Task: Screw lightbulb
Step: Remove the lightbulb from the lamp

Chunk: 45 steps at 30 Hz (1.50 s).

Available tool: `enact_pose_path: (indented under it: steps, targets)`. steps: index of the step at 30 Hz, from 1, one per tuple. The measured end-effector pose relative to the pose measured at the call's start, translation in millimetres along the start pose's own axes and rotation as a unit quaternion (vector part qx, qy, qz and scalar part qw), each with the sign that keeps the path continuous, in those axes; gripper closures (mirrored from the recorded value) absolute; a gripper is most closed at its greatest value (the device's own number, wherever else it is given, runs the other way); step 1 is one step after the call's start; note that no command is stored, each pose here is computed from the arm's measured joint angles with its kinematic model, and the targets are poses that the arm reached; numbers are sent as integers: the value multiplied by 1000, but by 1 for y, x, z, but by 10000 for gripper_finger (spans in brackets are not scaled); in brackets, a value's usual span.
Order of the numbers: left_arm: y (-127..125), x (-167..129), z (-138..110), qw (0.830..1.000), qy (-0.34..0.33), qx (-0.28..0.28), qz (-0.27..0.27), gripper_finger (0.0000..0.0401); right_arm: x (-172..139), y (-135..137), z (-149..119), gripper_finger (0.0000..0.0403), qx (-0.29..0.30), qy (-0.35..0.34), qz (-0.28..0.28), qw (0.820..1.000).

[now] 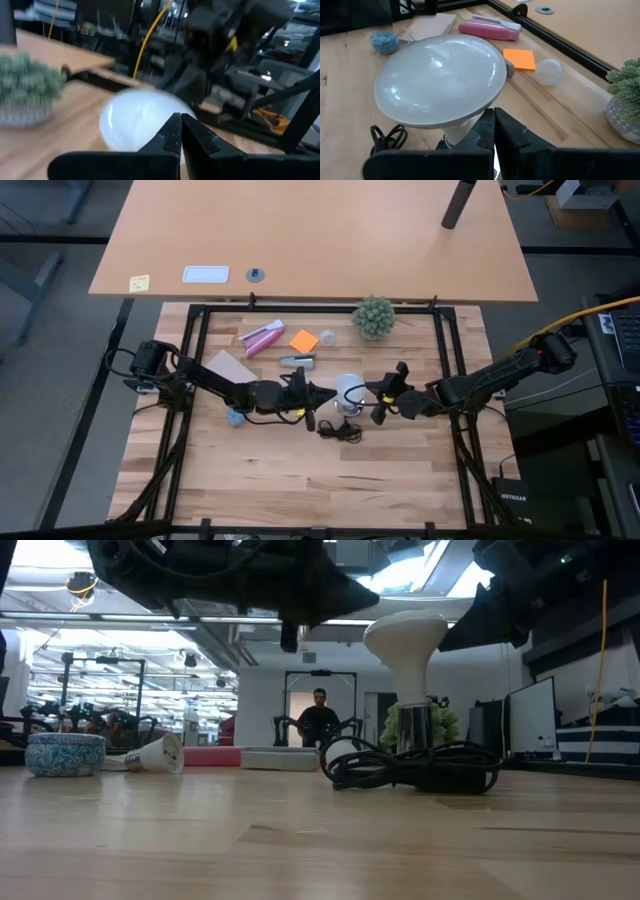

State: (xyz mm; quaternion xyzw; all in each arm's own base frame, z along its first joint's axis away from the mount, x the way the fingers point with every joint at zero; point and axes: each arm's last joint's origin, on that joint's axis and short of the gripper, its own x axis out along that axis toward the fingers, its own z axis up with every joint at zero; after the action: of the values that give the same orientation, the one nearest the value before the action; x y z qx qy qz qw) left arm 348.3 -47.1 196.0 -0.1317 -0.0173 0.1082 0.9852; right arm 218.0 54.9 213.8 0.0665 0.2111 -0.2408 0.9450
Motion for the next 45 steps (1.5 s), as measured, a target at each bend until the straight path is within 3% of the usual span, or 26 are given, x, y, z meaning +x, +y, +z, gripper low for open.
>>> enact_pose_path:
  steps: [5,13,24,34,45]
  targets:
    - [-2,0,10,998,-50,21,-10,400,0,0,-1,398,-1,6,8,1000]
    - [9,4,15,998,-63,25,5,400,-1,9,0,398,13,45,130,990]
    - [30,10,19,997,-63,26,37,400,-3,15,-1,397,2,79,229,970]
    - [51,14,5,996,19,3,83,400,-14,9,10,398,19,44,227,973]
    - [43,13,2,999,44,-10,26,400,-12,5,10,398,18,29,169,985]
